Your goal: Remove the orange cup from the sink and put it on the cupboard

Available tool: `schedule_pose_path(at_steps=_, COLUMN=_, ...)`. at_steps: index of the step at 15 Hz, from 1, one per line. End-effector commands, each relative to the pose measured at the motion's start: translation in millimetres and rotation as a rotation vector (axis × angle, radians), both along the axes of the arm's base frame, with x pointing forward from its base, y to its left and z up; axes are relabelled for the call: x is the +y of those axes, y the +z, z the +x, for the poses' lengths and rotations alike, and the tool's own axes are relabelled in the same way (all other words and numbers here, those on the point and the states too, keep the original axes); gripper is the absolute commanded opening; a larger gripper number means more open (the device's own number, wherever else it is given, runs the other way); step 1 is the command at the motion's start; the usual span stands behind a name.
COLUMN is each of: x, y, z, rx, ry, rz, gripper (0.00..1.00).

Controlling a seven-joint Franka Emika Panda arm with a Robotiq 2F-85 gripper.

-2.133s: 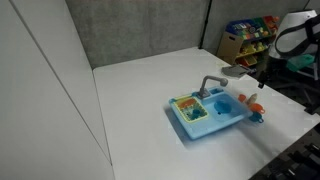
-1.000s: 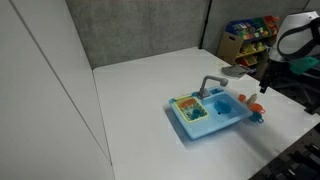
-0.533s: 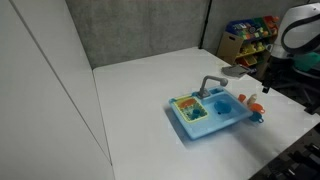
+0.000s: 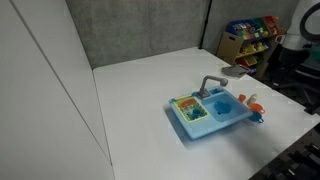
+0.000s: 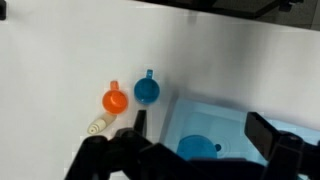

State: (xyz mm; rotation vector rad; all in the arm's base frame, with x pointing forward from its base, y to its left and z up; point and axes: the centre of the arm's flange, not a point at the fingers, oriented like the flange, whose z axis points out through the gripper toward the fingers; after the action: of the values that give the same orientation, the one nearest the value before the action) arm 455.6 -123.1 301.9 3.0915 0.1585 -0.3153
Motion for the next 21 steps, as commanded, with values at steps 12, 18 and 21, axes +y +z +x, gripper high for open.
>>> schedule_pose_path(at_steps=12, x=35.8, y=115.3, z=-55.4, rx=-0.154, ry=0.061, rz=0.077, gripper=1.00)
schedule_pose_path(at_steps=18, x=38.3, y=152.1, z=-72.3, rx=-0.249, ry=0.001, rz=0.105, gripper=1.00)
schedule_pose_path(at_steps=21, x=37.4, y=164.7, z=-78.0, rx=-0.286, ry=-0.019, rz=0.104, gripper=1.00)
